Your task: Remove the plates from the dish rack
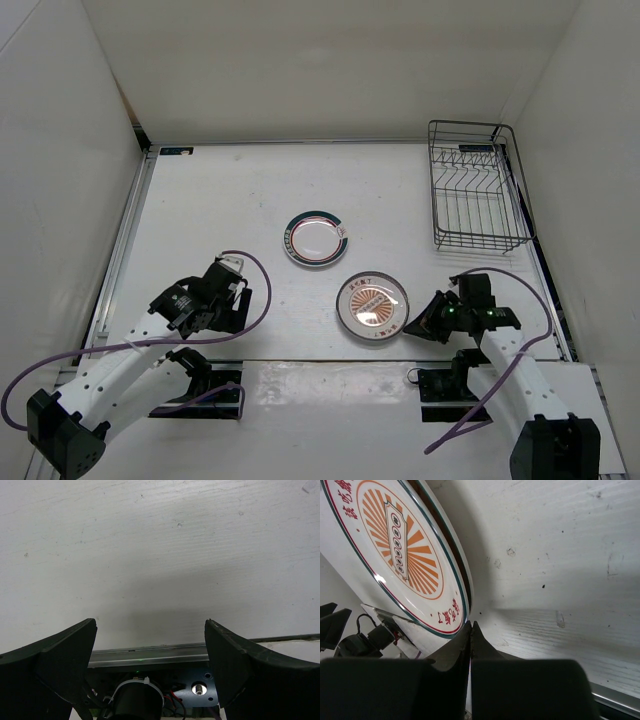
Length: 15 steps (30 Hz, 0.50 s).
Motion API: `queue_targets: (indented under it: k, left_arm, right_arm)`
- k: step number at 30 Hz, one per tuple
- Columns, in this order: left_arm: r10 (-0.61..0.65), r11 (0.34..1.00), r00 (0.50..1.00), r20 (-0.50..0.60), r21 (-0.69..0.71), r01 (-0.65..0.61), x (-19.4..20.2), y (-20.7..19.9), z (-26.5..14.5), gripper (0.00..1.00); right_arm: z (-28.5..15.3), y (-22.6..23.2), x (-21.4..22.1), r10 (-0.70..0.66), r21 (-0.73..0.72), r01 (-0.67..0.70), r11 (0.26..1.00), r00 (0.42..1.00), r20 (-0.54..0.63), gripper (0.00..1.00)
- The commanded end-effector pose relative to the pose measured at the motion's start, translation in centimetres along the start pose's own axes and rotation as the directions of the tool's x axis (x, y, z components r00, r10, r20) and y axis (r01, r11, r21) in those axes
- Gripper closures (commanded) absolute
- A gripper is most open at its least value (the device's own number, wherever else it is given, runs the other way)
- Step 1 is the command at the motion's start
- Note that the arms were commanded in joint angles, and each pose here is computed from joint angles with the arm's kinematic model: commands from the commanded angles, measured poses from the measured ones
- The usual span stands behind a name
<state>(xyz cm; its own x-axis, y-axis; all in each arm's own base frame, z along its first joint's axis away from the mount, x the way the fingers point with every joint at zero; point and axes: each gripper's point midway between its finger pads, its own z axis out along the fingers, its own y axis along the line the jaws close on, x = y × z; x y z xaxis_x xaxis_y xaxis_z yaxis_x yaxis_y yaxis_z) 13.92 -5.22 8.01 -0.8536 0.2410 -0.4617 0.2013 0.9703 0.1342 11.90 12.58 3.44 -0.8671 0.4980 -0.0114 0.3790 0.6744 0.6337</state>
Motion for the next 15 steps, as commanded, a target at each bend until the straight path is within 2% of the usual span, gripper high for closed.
queue_targets:
  k: [1, 15]
  left_arm:
    - [0.005, 1.000, 1.000, 0.012, 0.006, -0.005, -0.2, -0.1, 0.0, 0.00]
    - [0.004, 1.000, 1.000, 0.015, 0.007, -0.004, -0.4, -0.2, 0.0, 0.00]
  right_arm:
    - [0.2, 1.2, -0.8, -0.020, -0.045, 0.021, 0.999, 1.000, 0.016, 1.00]
    - [-0.7, 0.8, -1.8, -0.049, 0.028, 0.047, 0.998, 0.996, 0.076, 1.00]
